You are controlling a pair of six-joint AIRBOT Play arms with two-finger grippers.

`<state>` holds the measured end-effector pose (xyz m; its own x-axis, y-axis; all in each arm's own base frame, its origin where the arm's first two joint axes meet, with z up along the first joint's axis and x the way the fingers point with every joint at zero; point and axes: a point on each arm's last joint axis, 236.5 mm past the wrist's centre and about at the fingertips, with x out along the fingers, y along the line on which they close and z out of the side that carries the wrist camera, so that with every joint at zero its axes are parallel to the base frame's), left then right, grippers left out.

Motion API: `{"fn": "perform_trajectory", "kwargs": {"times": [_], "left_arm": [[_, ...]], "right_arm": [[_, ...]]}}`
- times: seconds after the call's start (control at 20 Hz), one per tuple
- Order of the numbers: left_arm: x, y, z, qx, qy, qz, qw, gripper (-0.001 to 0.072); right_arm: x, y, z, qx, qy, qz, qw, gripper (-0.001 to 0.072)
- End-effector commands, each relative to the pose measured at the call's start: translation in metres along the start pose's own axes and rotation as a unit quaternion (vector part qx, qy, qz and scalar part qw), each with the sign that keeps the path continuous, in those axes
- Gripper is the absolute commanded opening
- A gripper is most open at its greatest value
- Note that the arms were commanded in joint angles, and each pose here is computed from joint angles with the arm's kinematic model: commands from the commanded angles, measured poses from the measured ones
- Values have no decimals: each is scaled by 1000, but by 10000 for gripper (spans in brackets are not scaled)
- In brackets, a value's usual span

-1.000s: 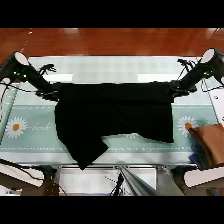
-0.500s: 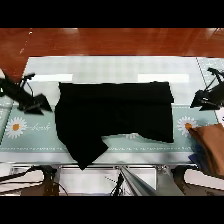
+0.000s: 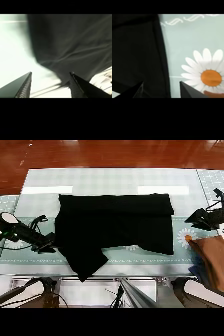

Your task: Fold the shirts.

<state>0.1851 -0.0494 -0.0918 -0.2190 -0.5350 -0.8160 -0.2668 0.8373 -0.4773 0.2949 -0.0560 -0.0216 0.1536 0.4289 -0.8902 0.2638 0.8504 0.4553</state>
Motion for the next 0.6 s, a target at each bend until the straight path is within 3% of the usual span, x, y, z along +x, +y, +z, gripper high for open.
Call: {"fn": "perform_trajectory", "kwargs": {"times": [0.0,0.2,0.25,0.3,0.35,0.55], "left_arm": [[20,-12,-2,-4,-8,-28,1000,561],[37,-21,0,15,-10,-19,1000,533],[39,-22,6,13,-19,-13,1000,423],[41,-22,11,8,-30,-8,999,173],[41,-22,14,4,-37,-7,999,26],[41,-21,11,5,-30,-5,1000,25]], "right_arm": [[1,7,6,-2,-17,19,1000,551],[0,10,7,-1,-19,26,999,551],[0,12,6,0,-18,29,999,551],[0,13,5,0,-16,32,999,551],[0,14,4,0,-14,33,999,551],[5,-16,-17,-2,27,-24,999,551]]}}
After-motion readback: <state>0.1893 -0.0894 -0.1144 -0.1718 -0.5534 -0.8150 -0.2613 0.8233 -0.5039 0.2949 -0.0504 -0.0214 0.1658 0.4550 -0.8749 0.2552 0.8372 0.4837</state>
